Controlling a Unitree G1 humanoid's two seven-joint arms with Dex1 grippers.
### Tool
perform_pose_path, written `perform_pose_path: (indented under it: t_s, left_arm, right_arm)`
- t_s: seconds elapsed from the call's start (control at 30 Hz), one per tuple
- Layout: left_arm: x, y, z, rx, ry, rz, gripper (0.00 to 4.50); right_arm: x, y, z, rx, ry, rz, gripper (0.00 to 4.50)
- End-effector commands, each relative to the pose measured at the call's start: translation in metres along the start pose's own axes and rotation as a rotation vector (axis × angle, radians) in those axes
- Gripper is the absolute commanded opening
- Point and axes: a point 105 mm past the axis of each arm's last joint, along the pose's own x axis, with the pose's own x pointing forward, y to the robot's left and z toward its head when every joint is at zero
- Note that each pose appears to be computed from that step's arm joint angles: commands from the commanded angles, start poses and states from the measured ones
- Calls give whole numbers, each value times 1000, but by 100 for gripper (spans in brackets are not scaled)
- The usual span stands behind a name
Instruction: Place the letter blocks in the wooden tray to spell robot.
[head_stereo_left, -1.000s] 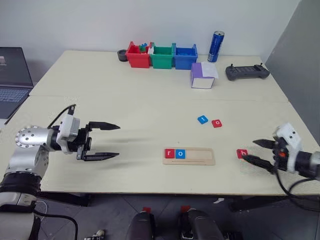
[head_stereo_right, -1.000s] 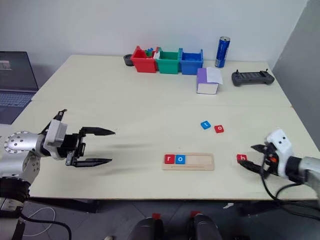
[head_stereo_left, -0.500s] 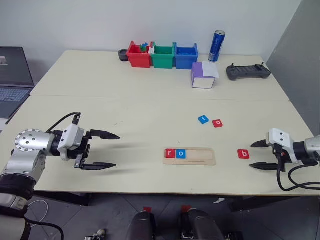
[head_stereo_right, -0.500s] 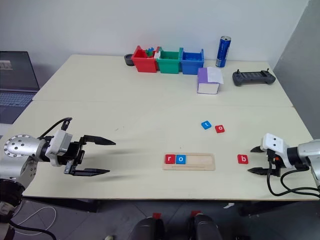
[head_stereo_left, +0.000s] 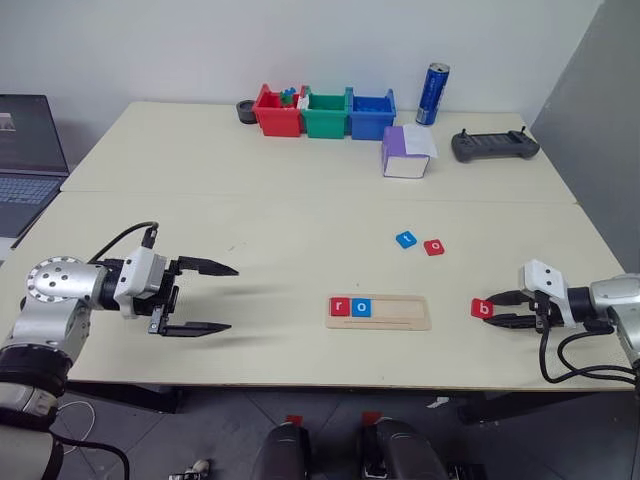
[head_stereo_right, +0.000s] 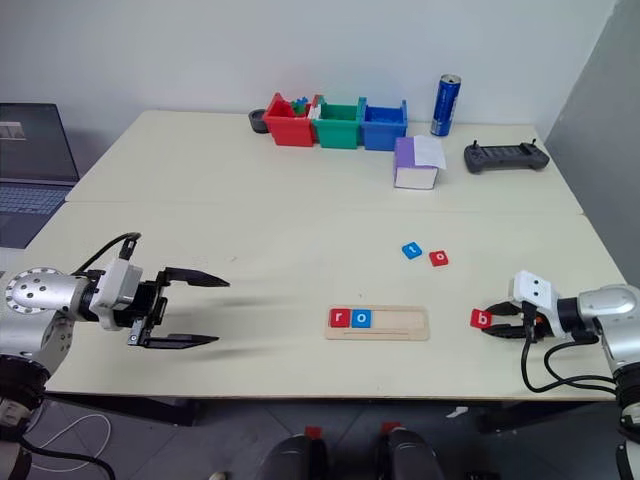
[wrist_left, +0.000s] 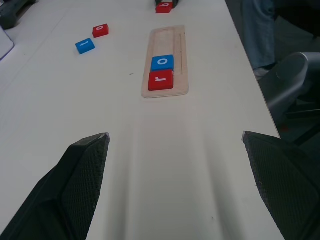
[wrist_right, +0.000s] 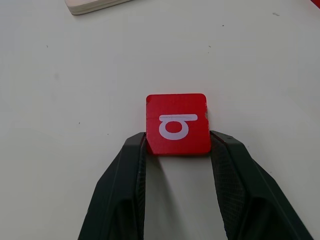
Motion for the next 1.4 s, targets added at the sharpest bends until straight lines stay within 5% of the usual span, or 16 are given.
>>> perform_pose_path:
  t_s: [0.03, 0.17, 0.37, 1.4]
  left_arm:
    - [-5, 6, 7, 45, 3, 18, 450]
    - [-5, 7, 7, 48, -3, 23, 450]
    - [-2, 4, 7, 49, -15, 17, 450]
    - [2, -2, 3, 42, -24, 18, 450]
  right_arm:
    - [-2, 0, 26, -53, -28, 32, 145]
    - [7, 5, 85, -167, -134, 66, 145]
    - [45, 27, 122, -249, -88, 156, 145]
    - [102, 39, 137, -330, 30, 188, 145]
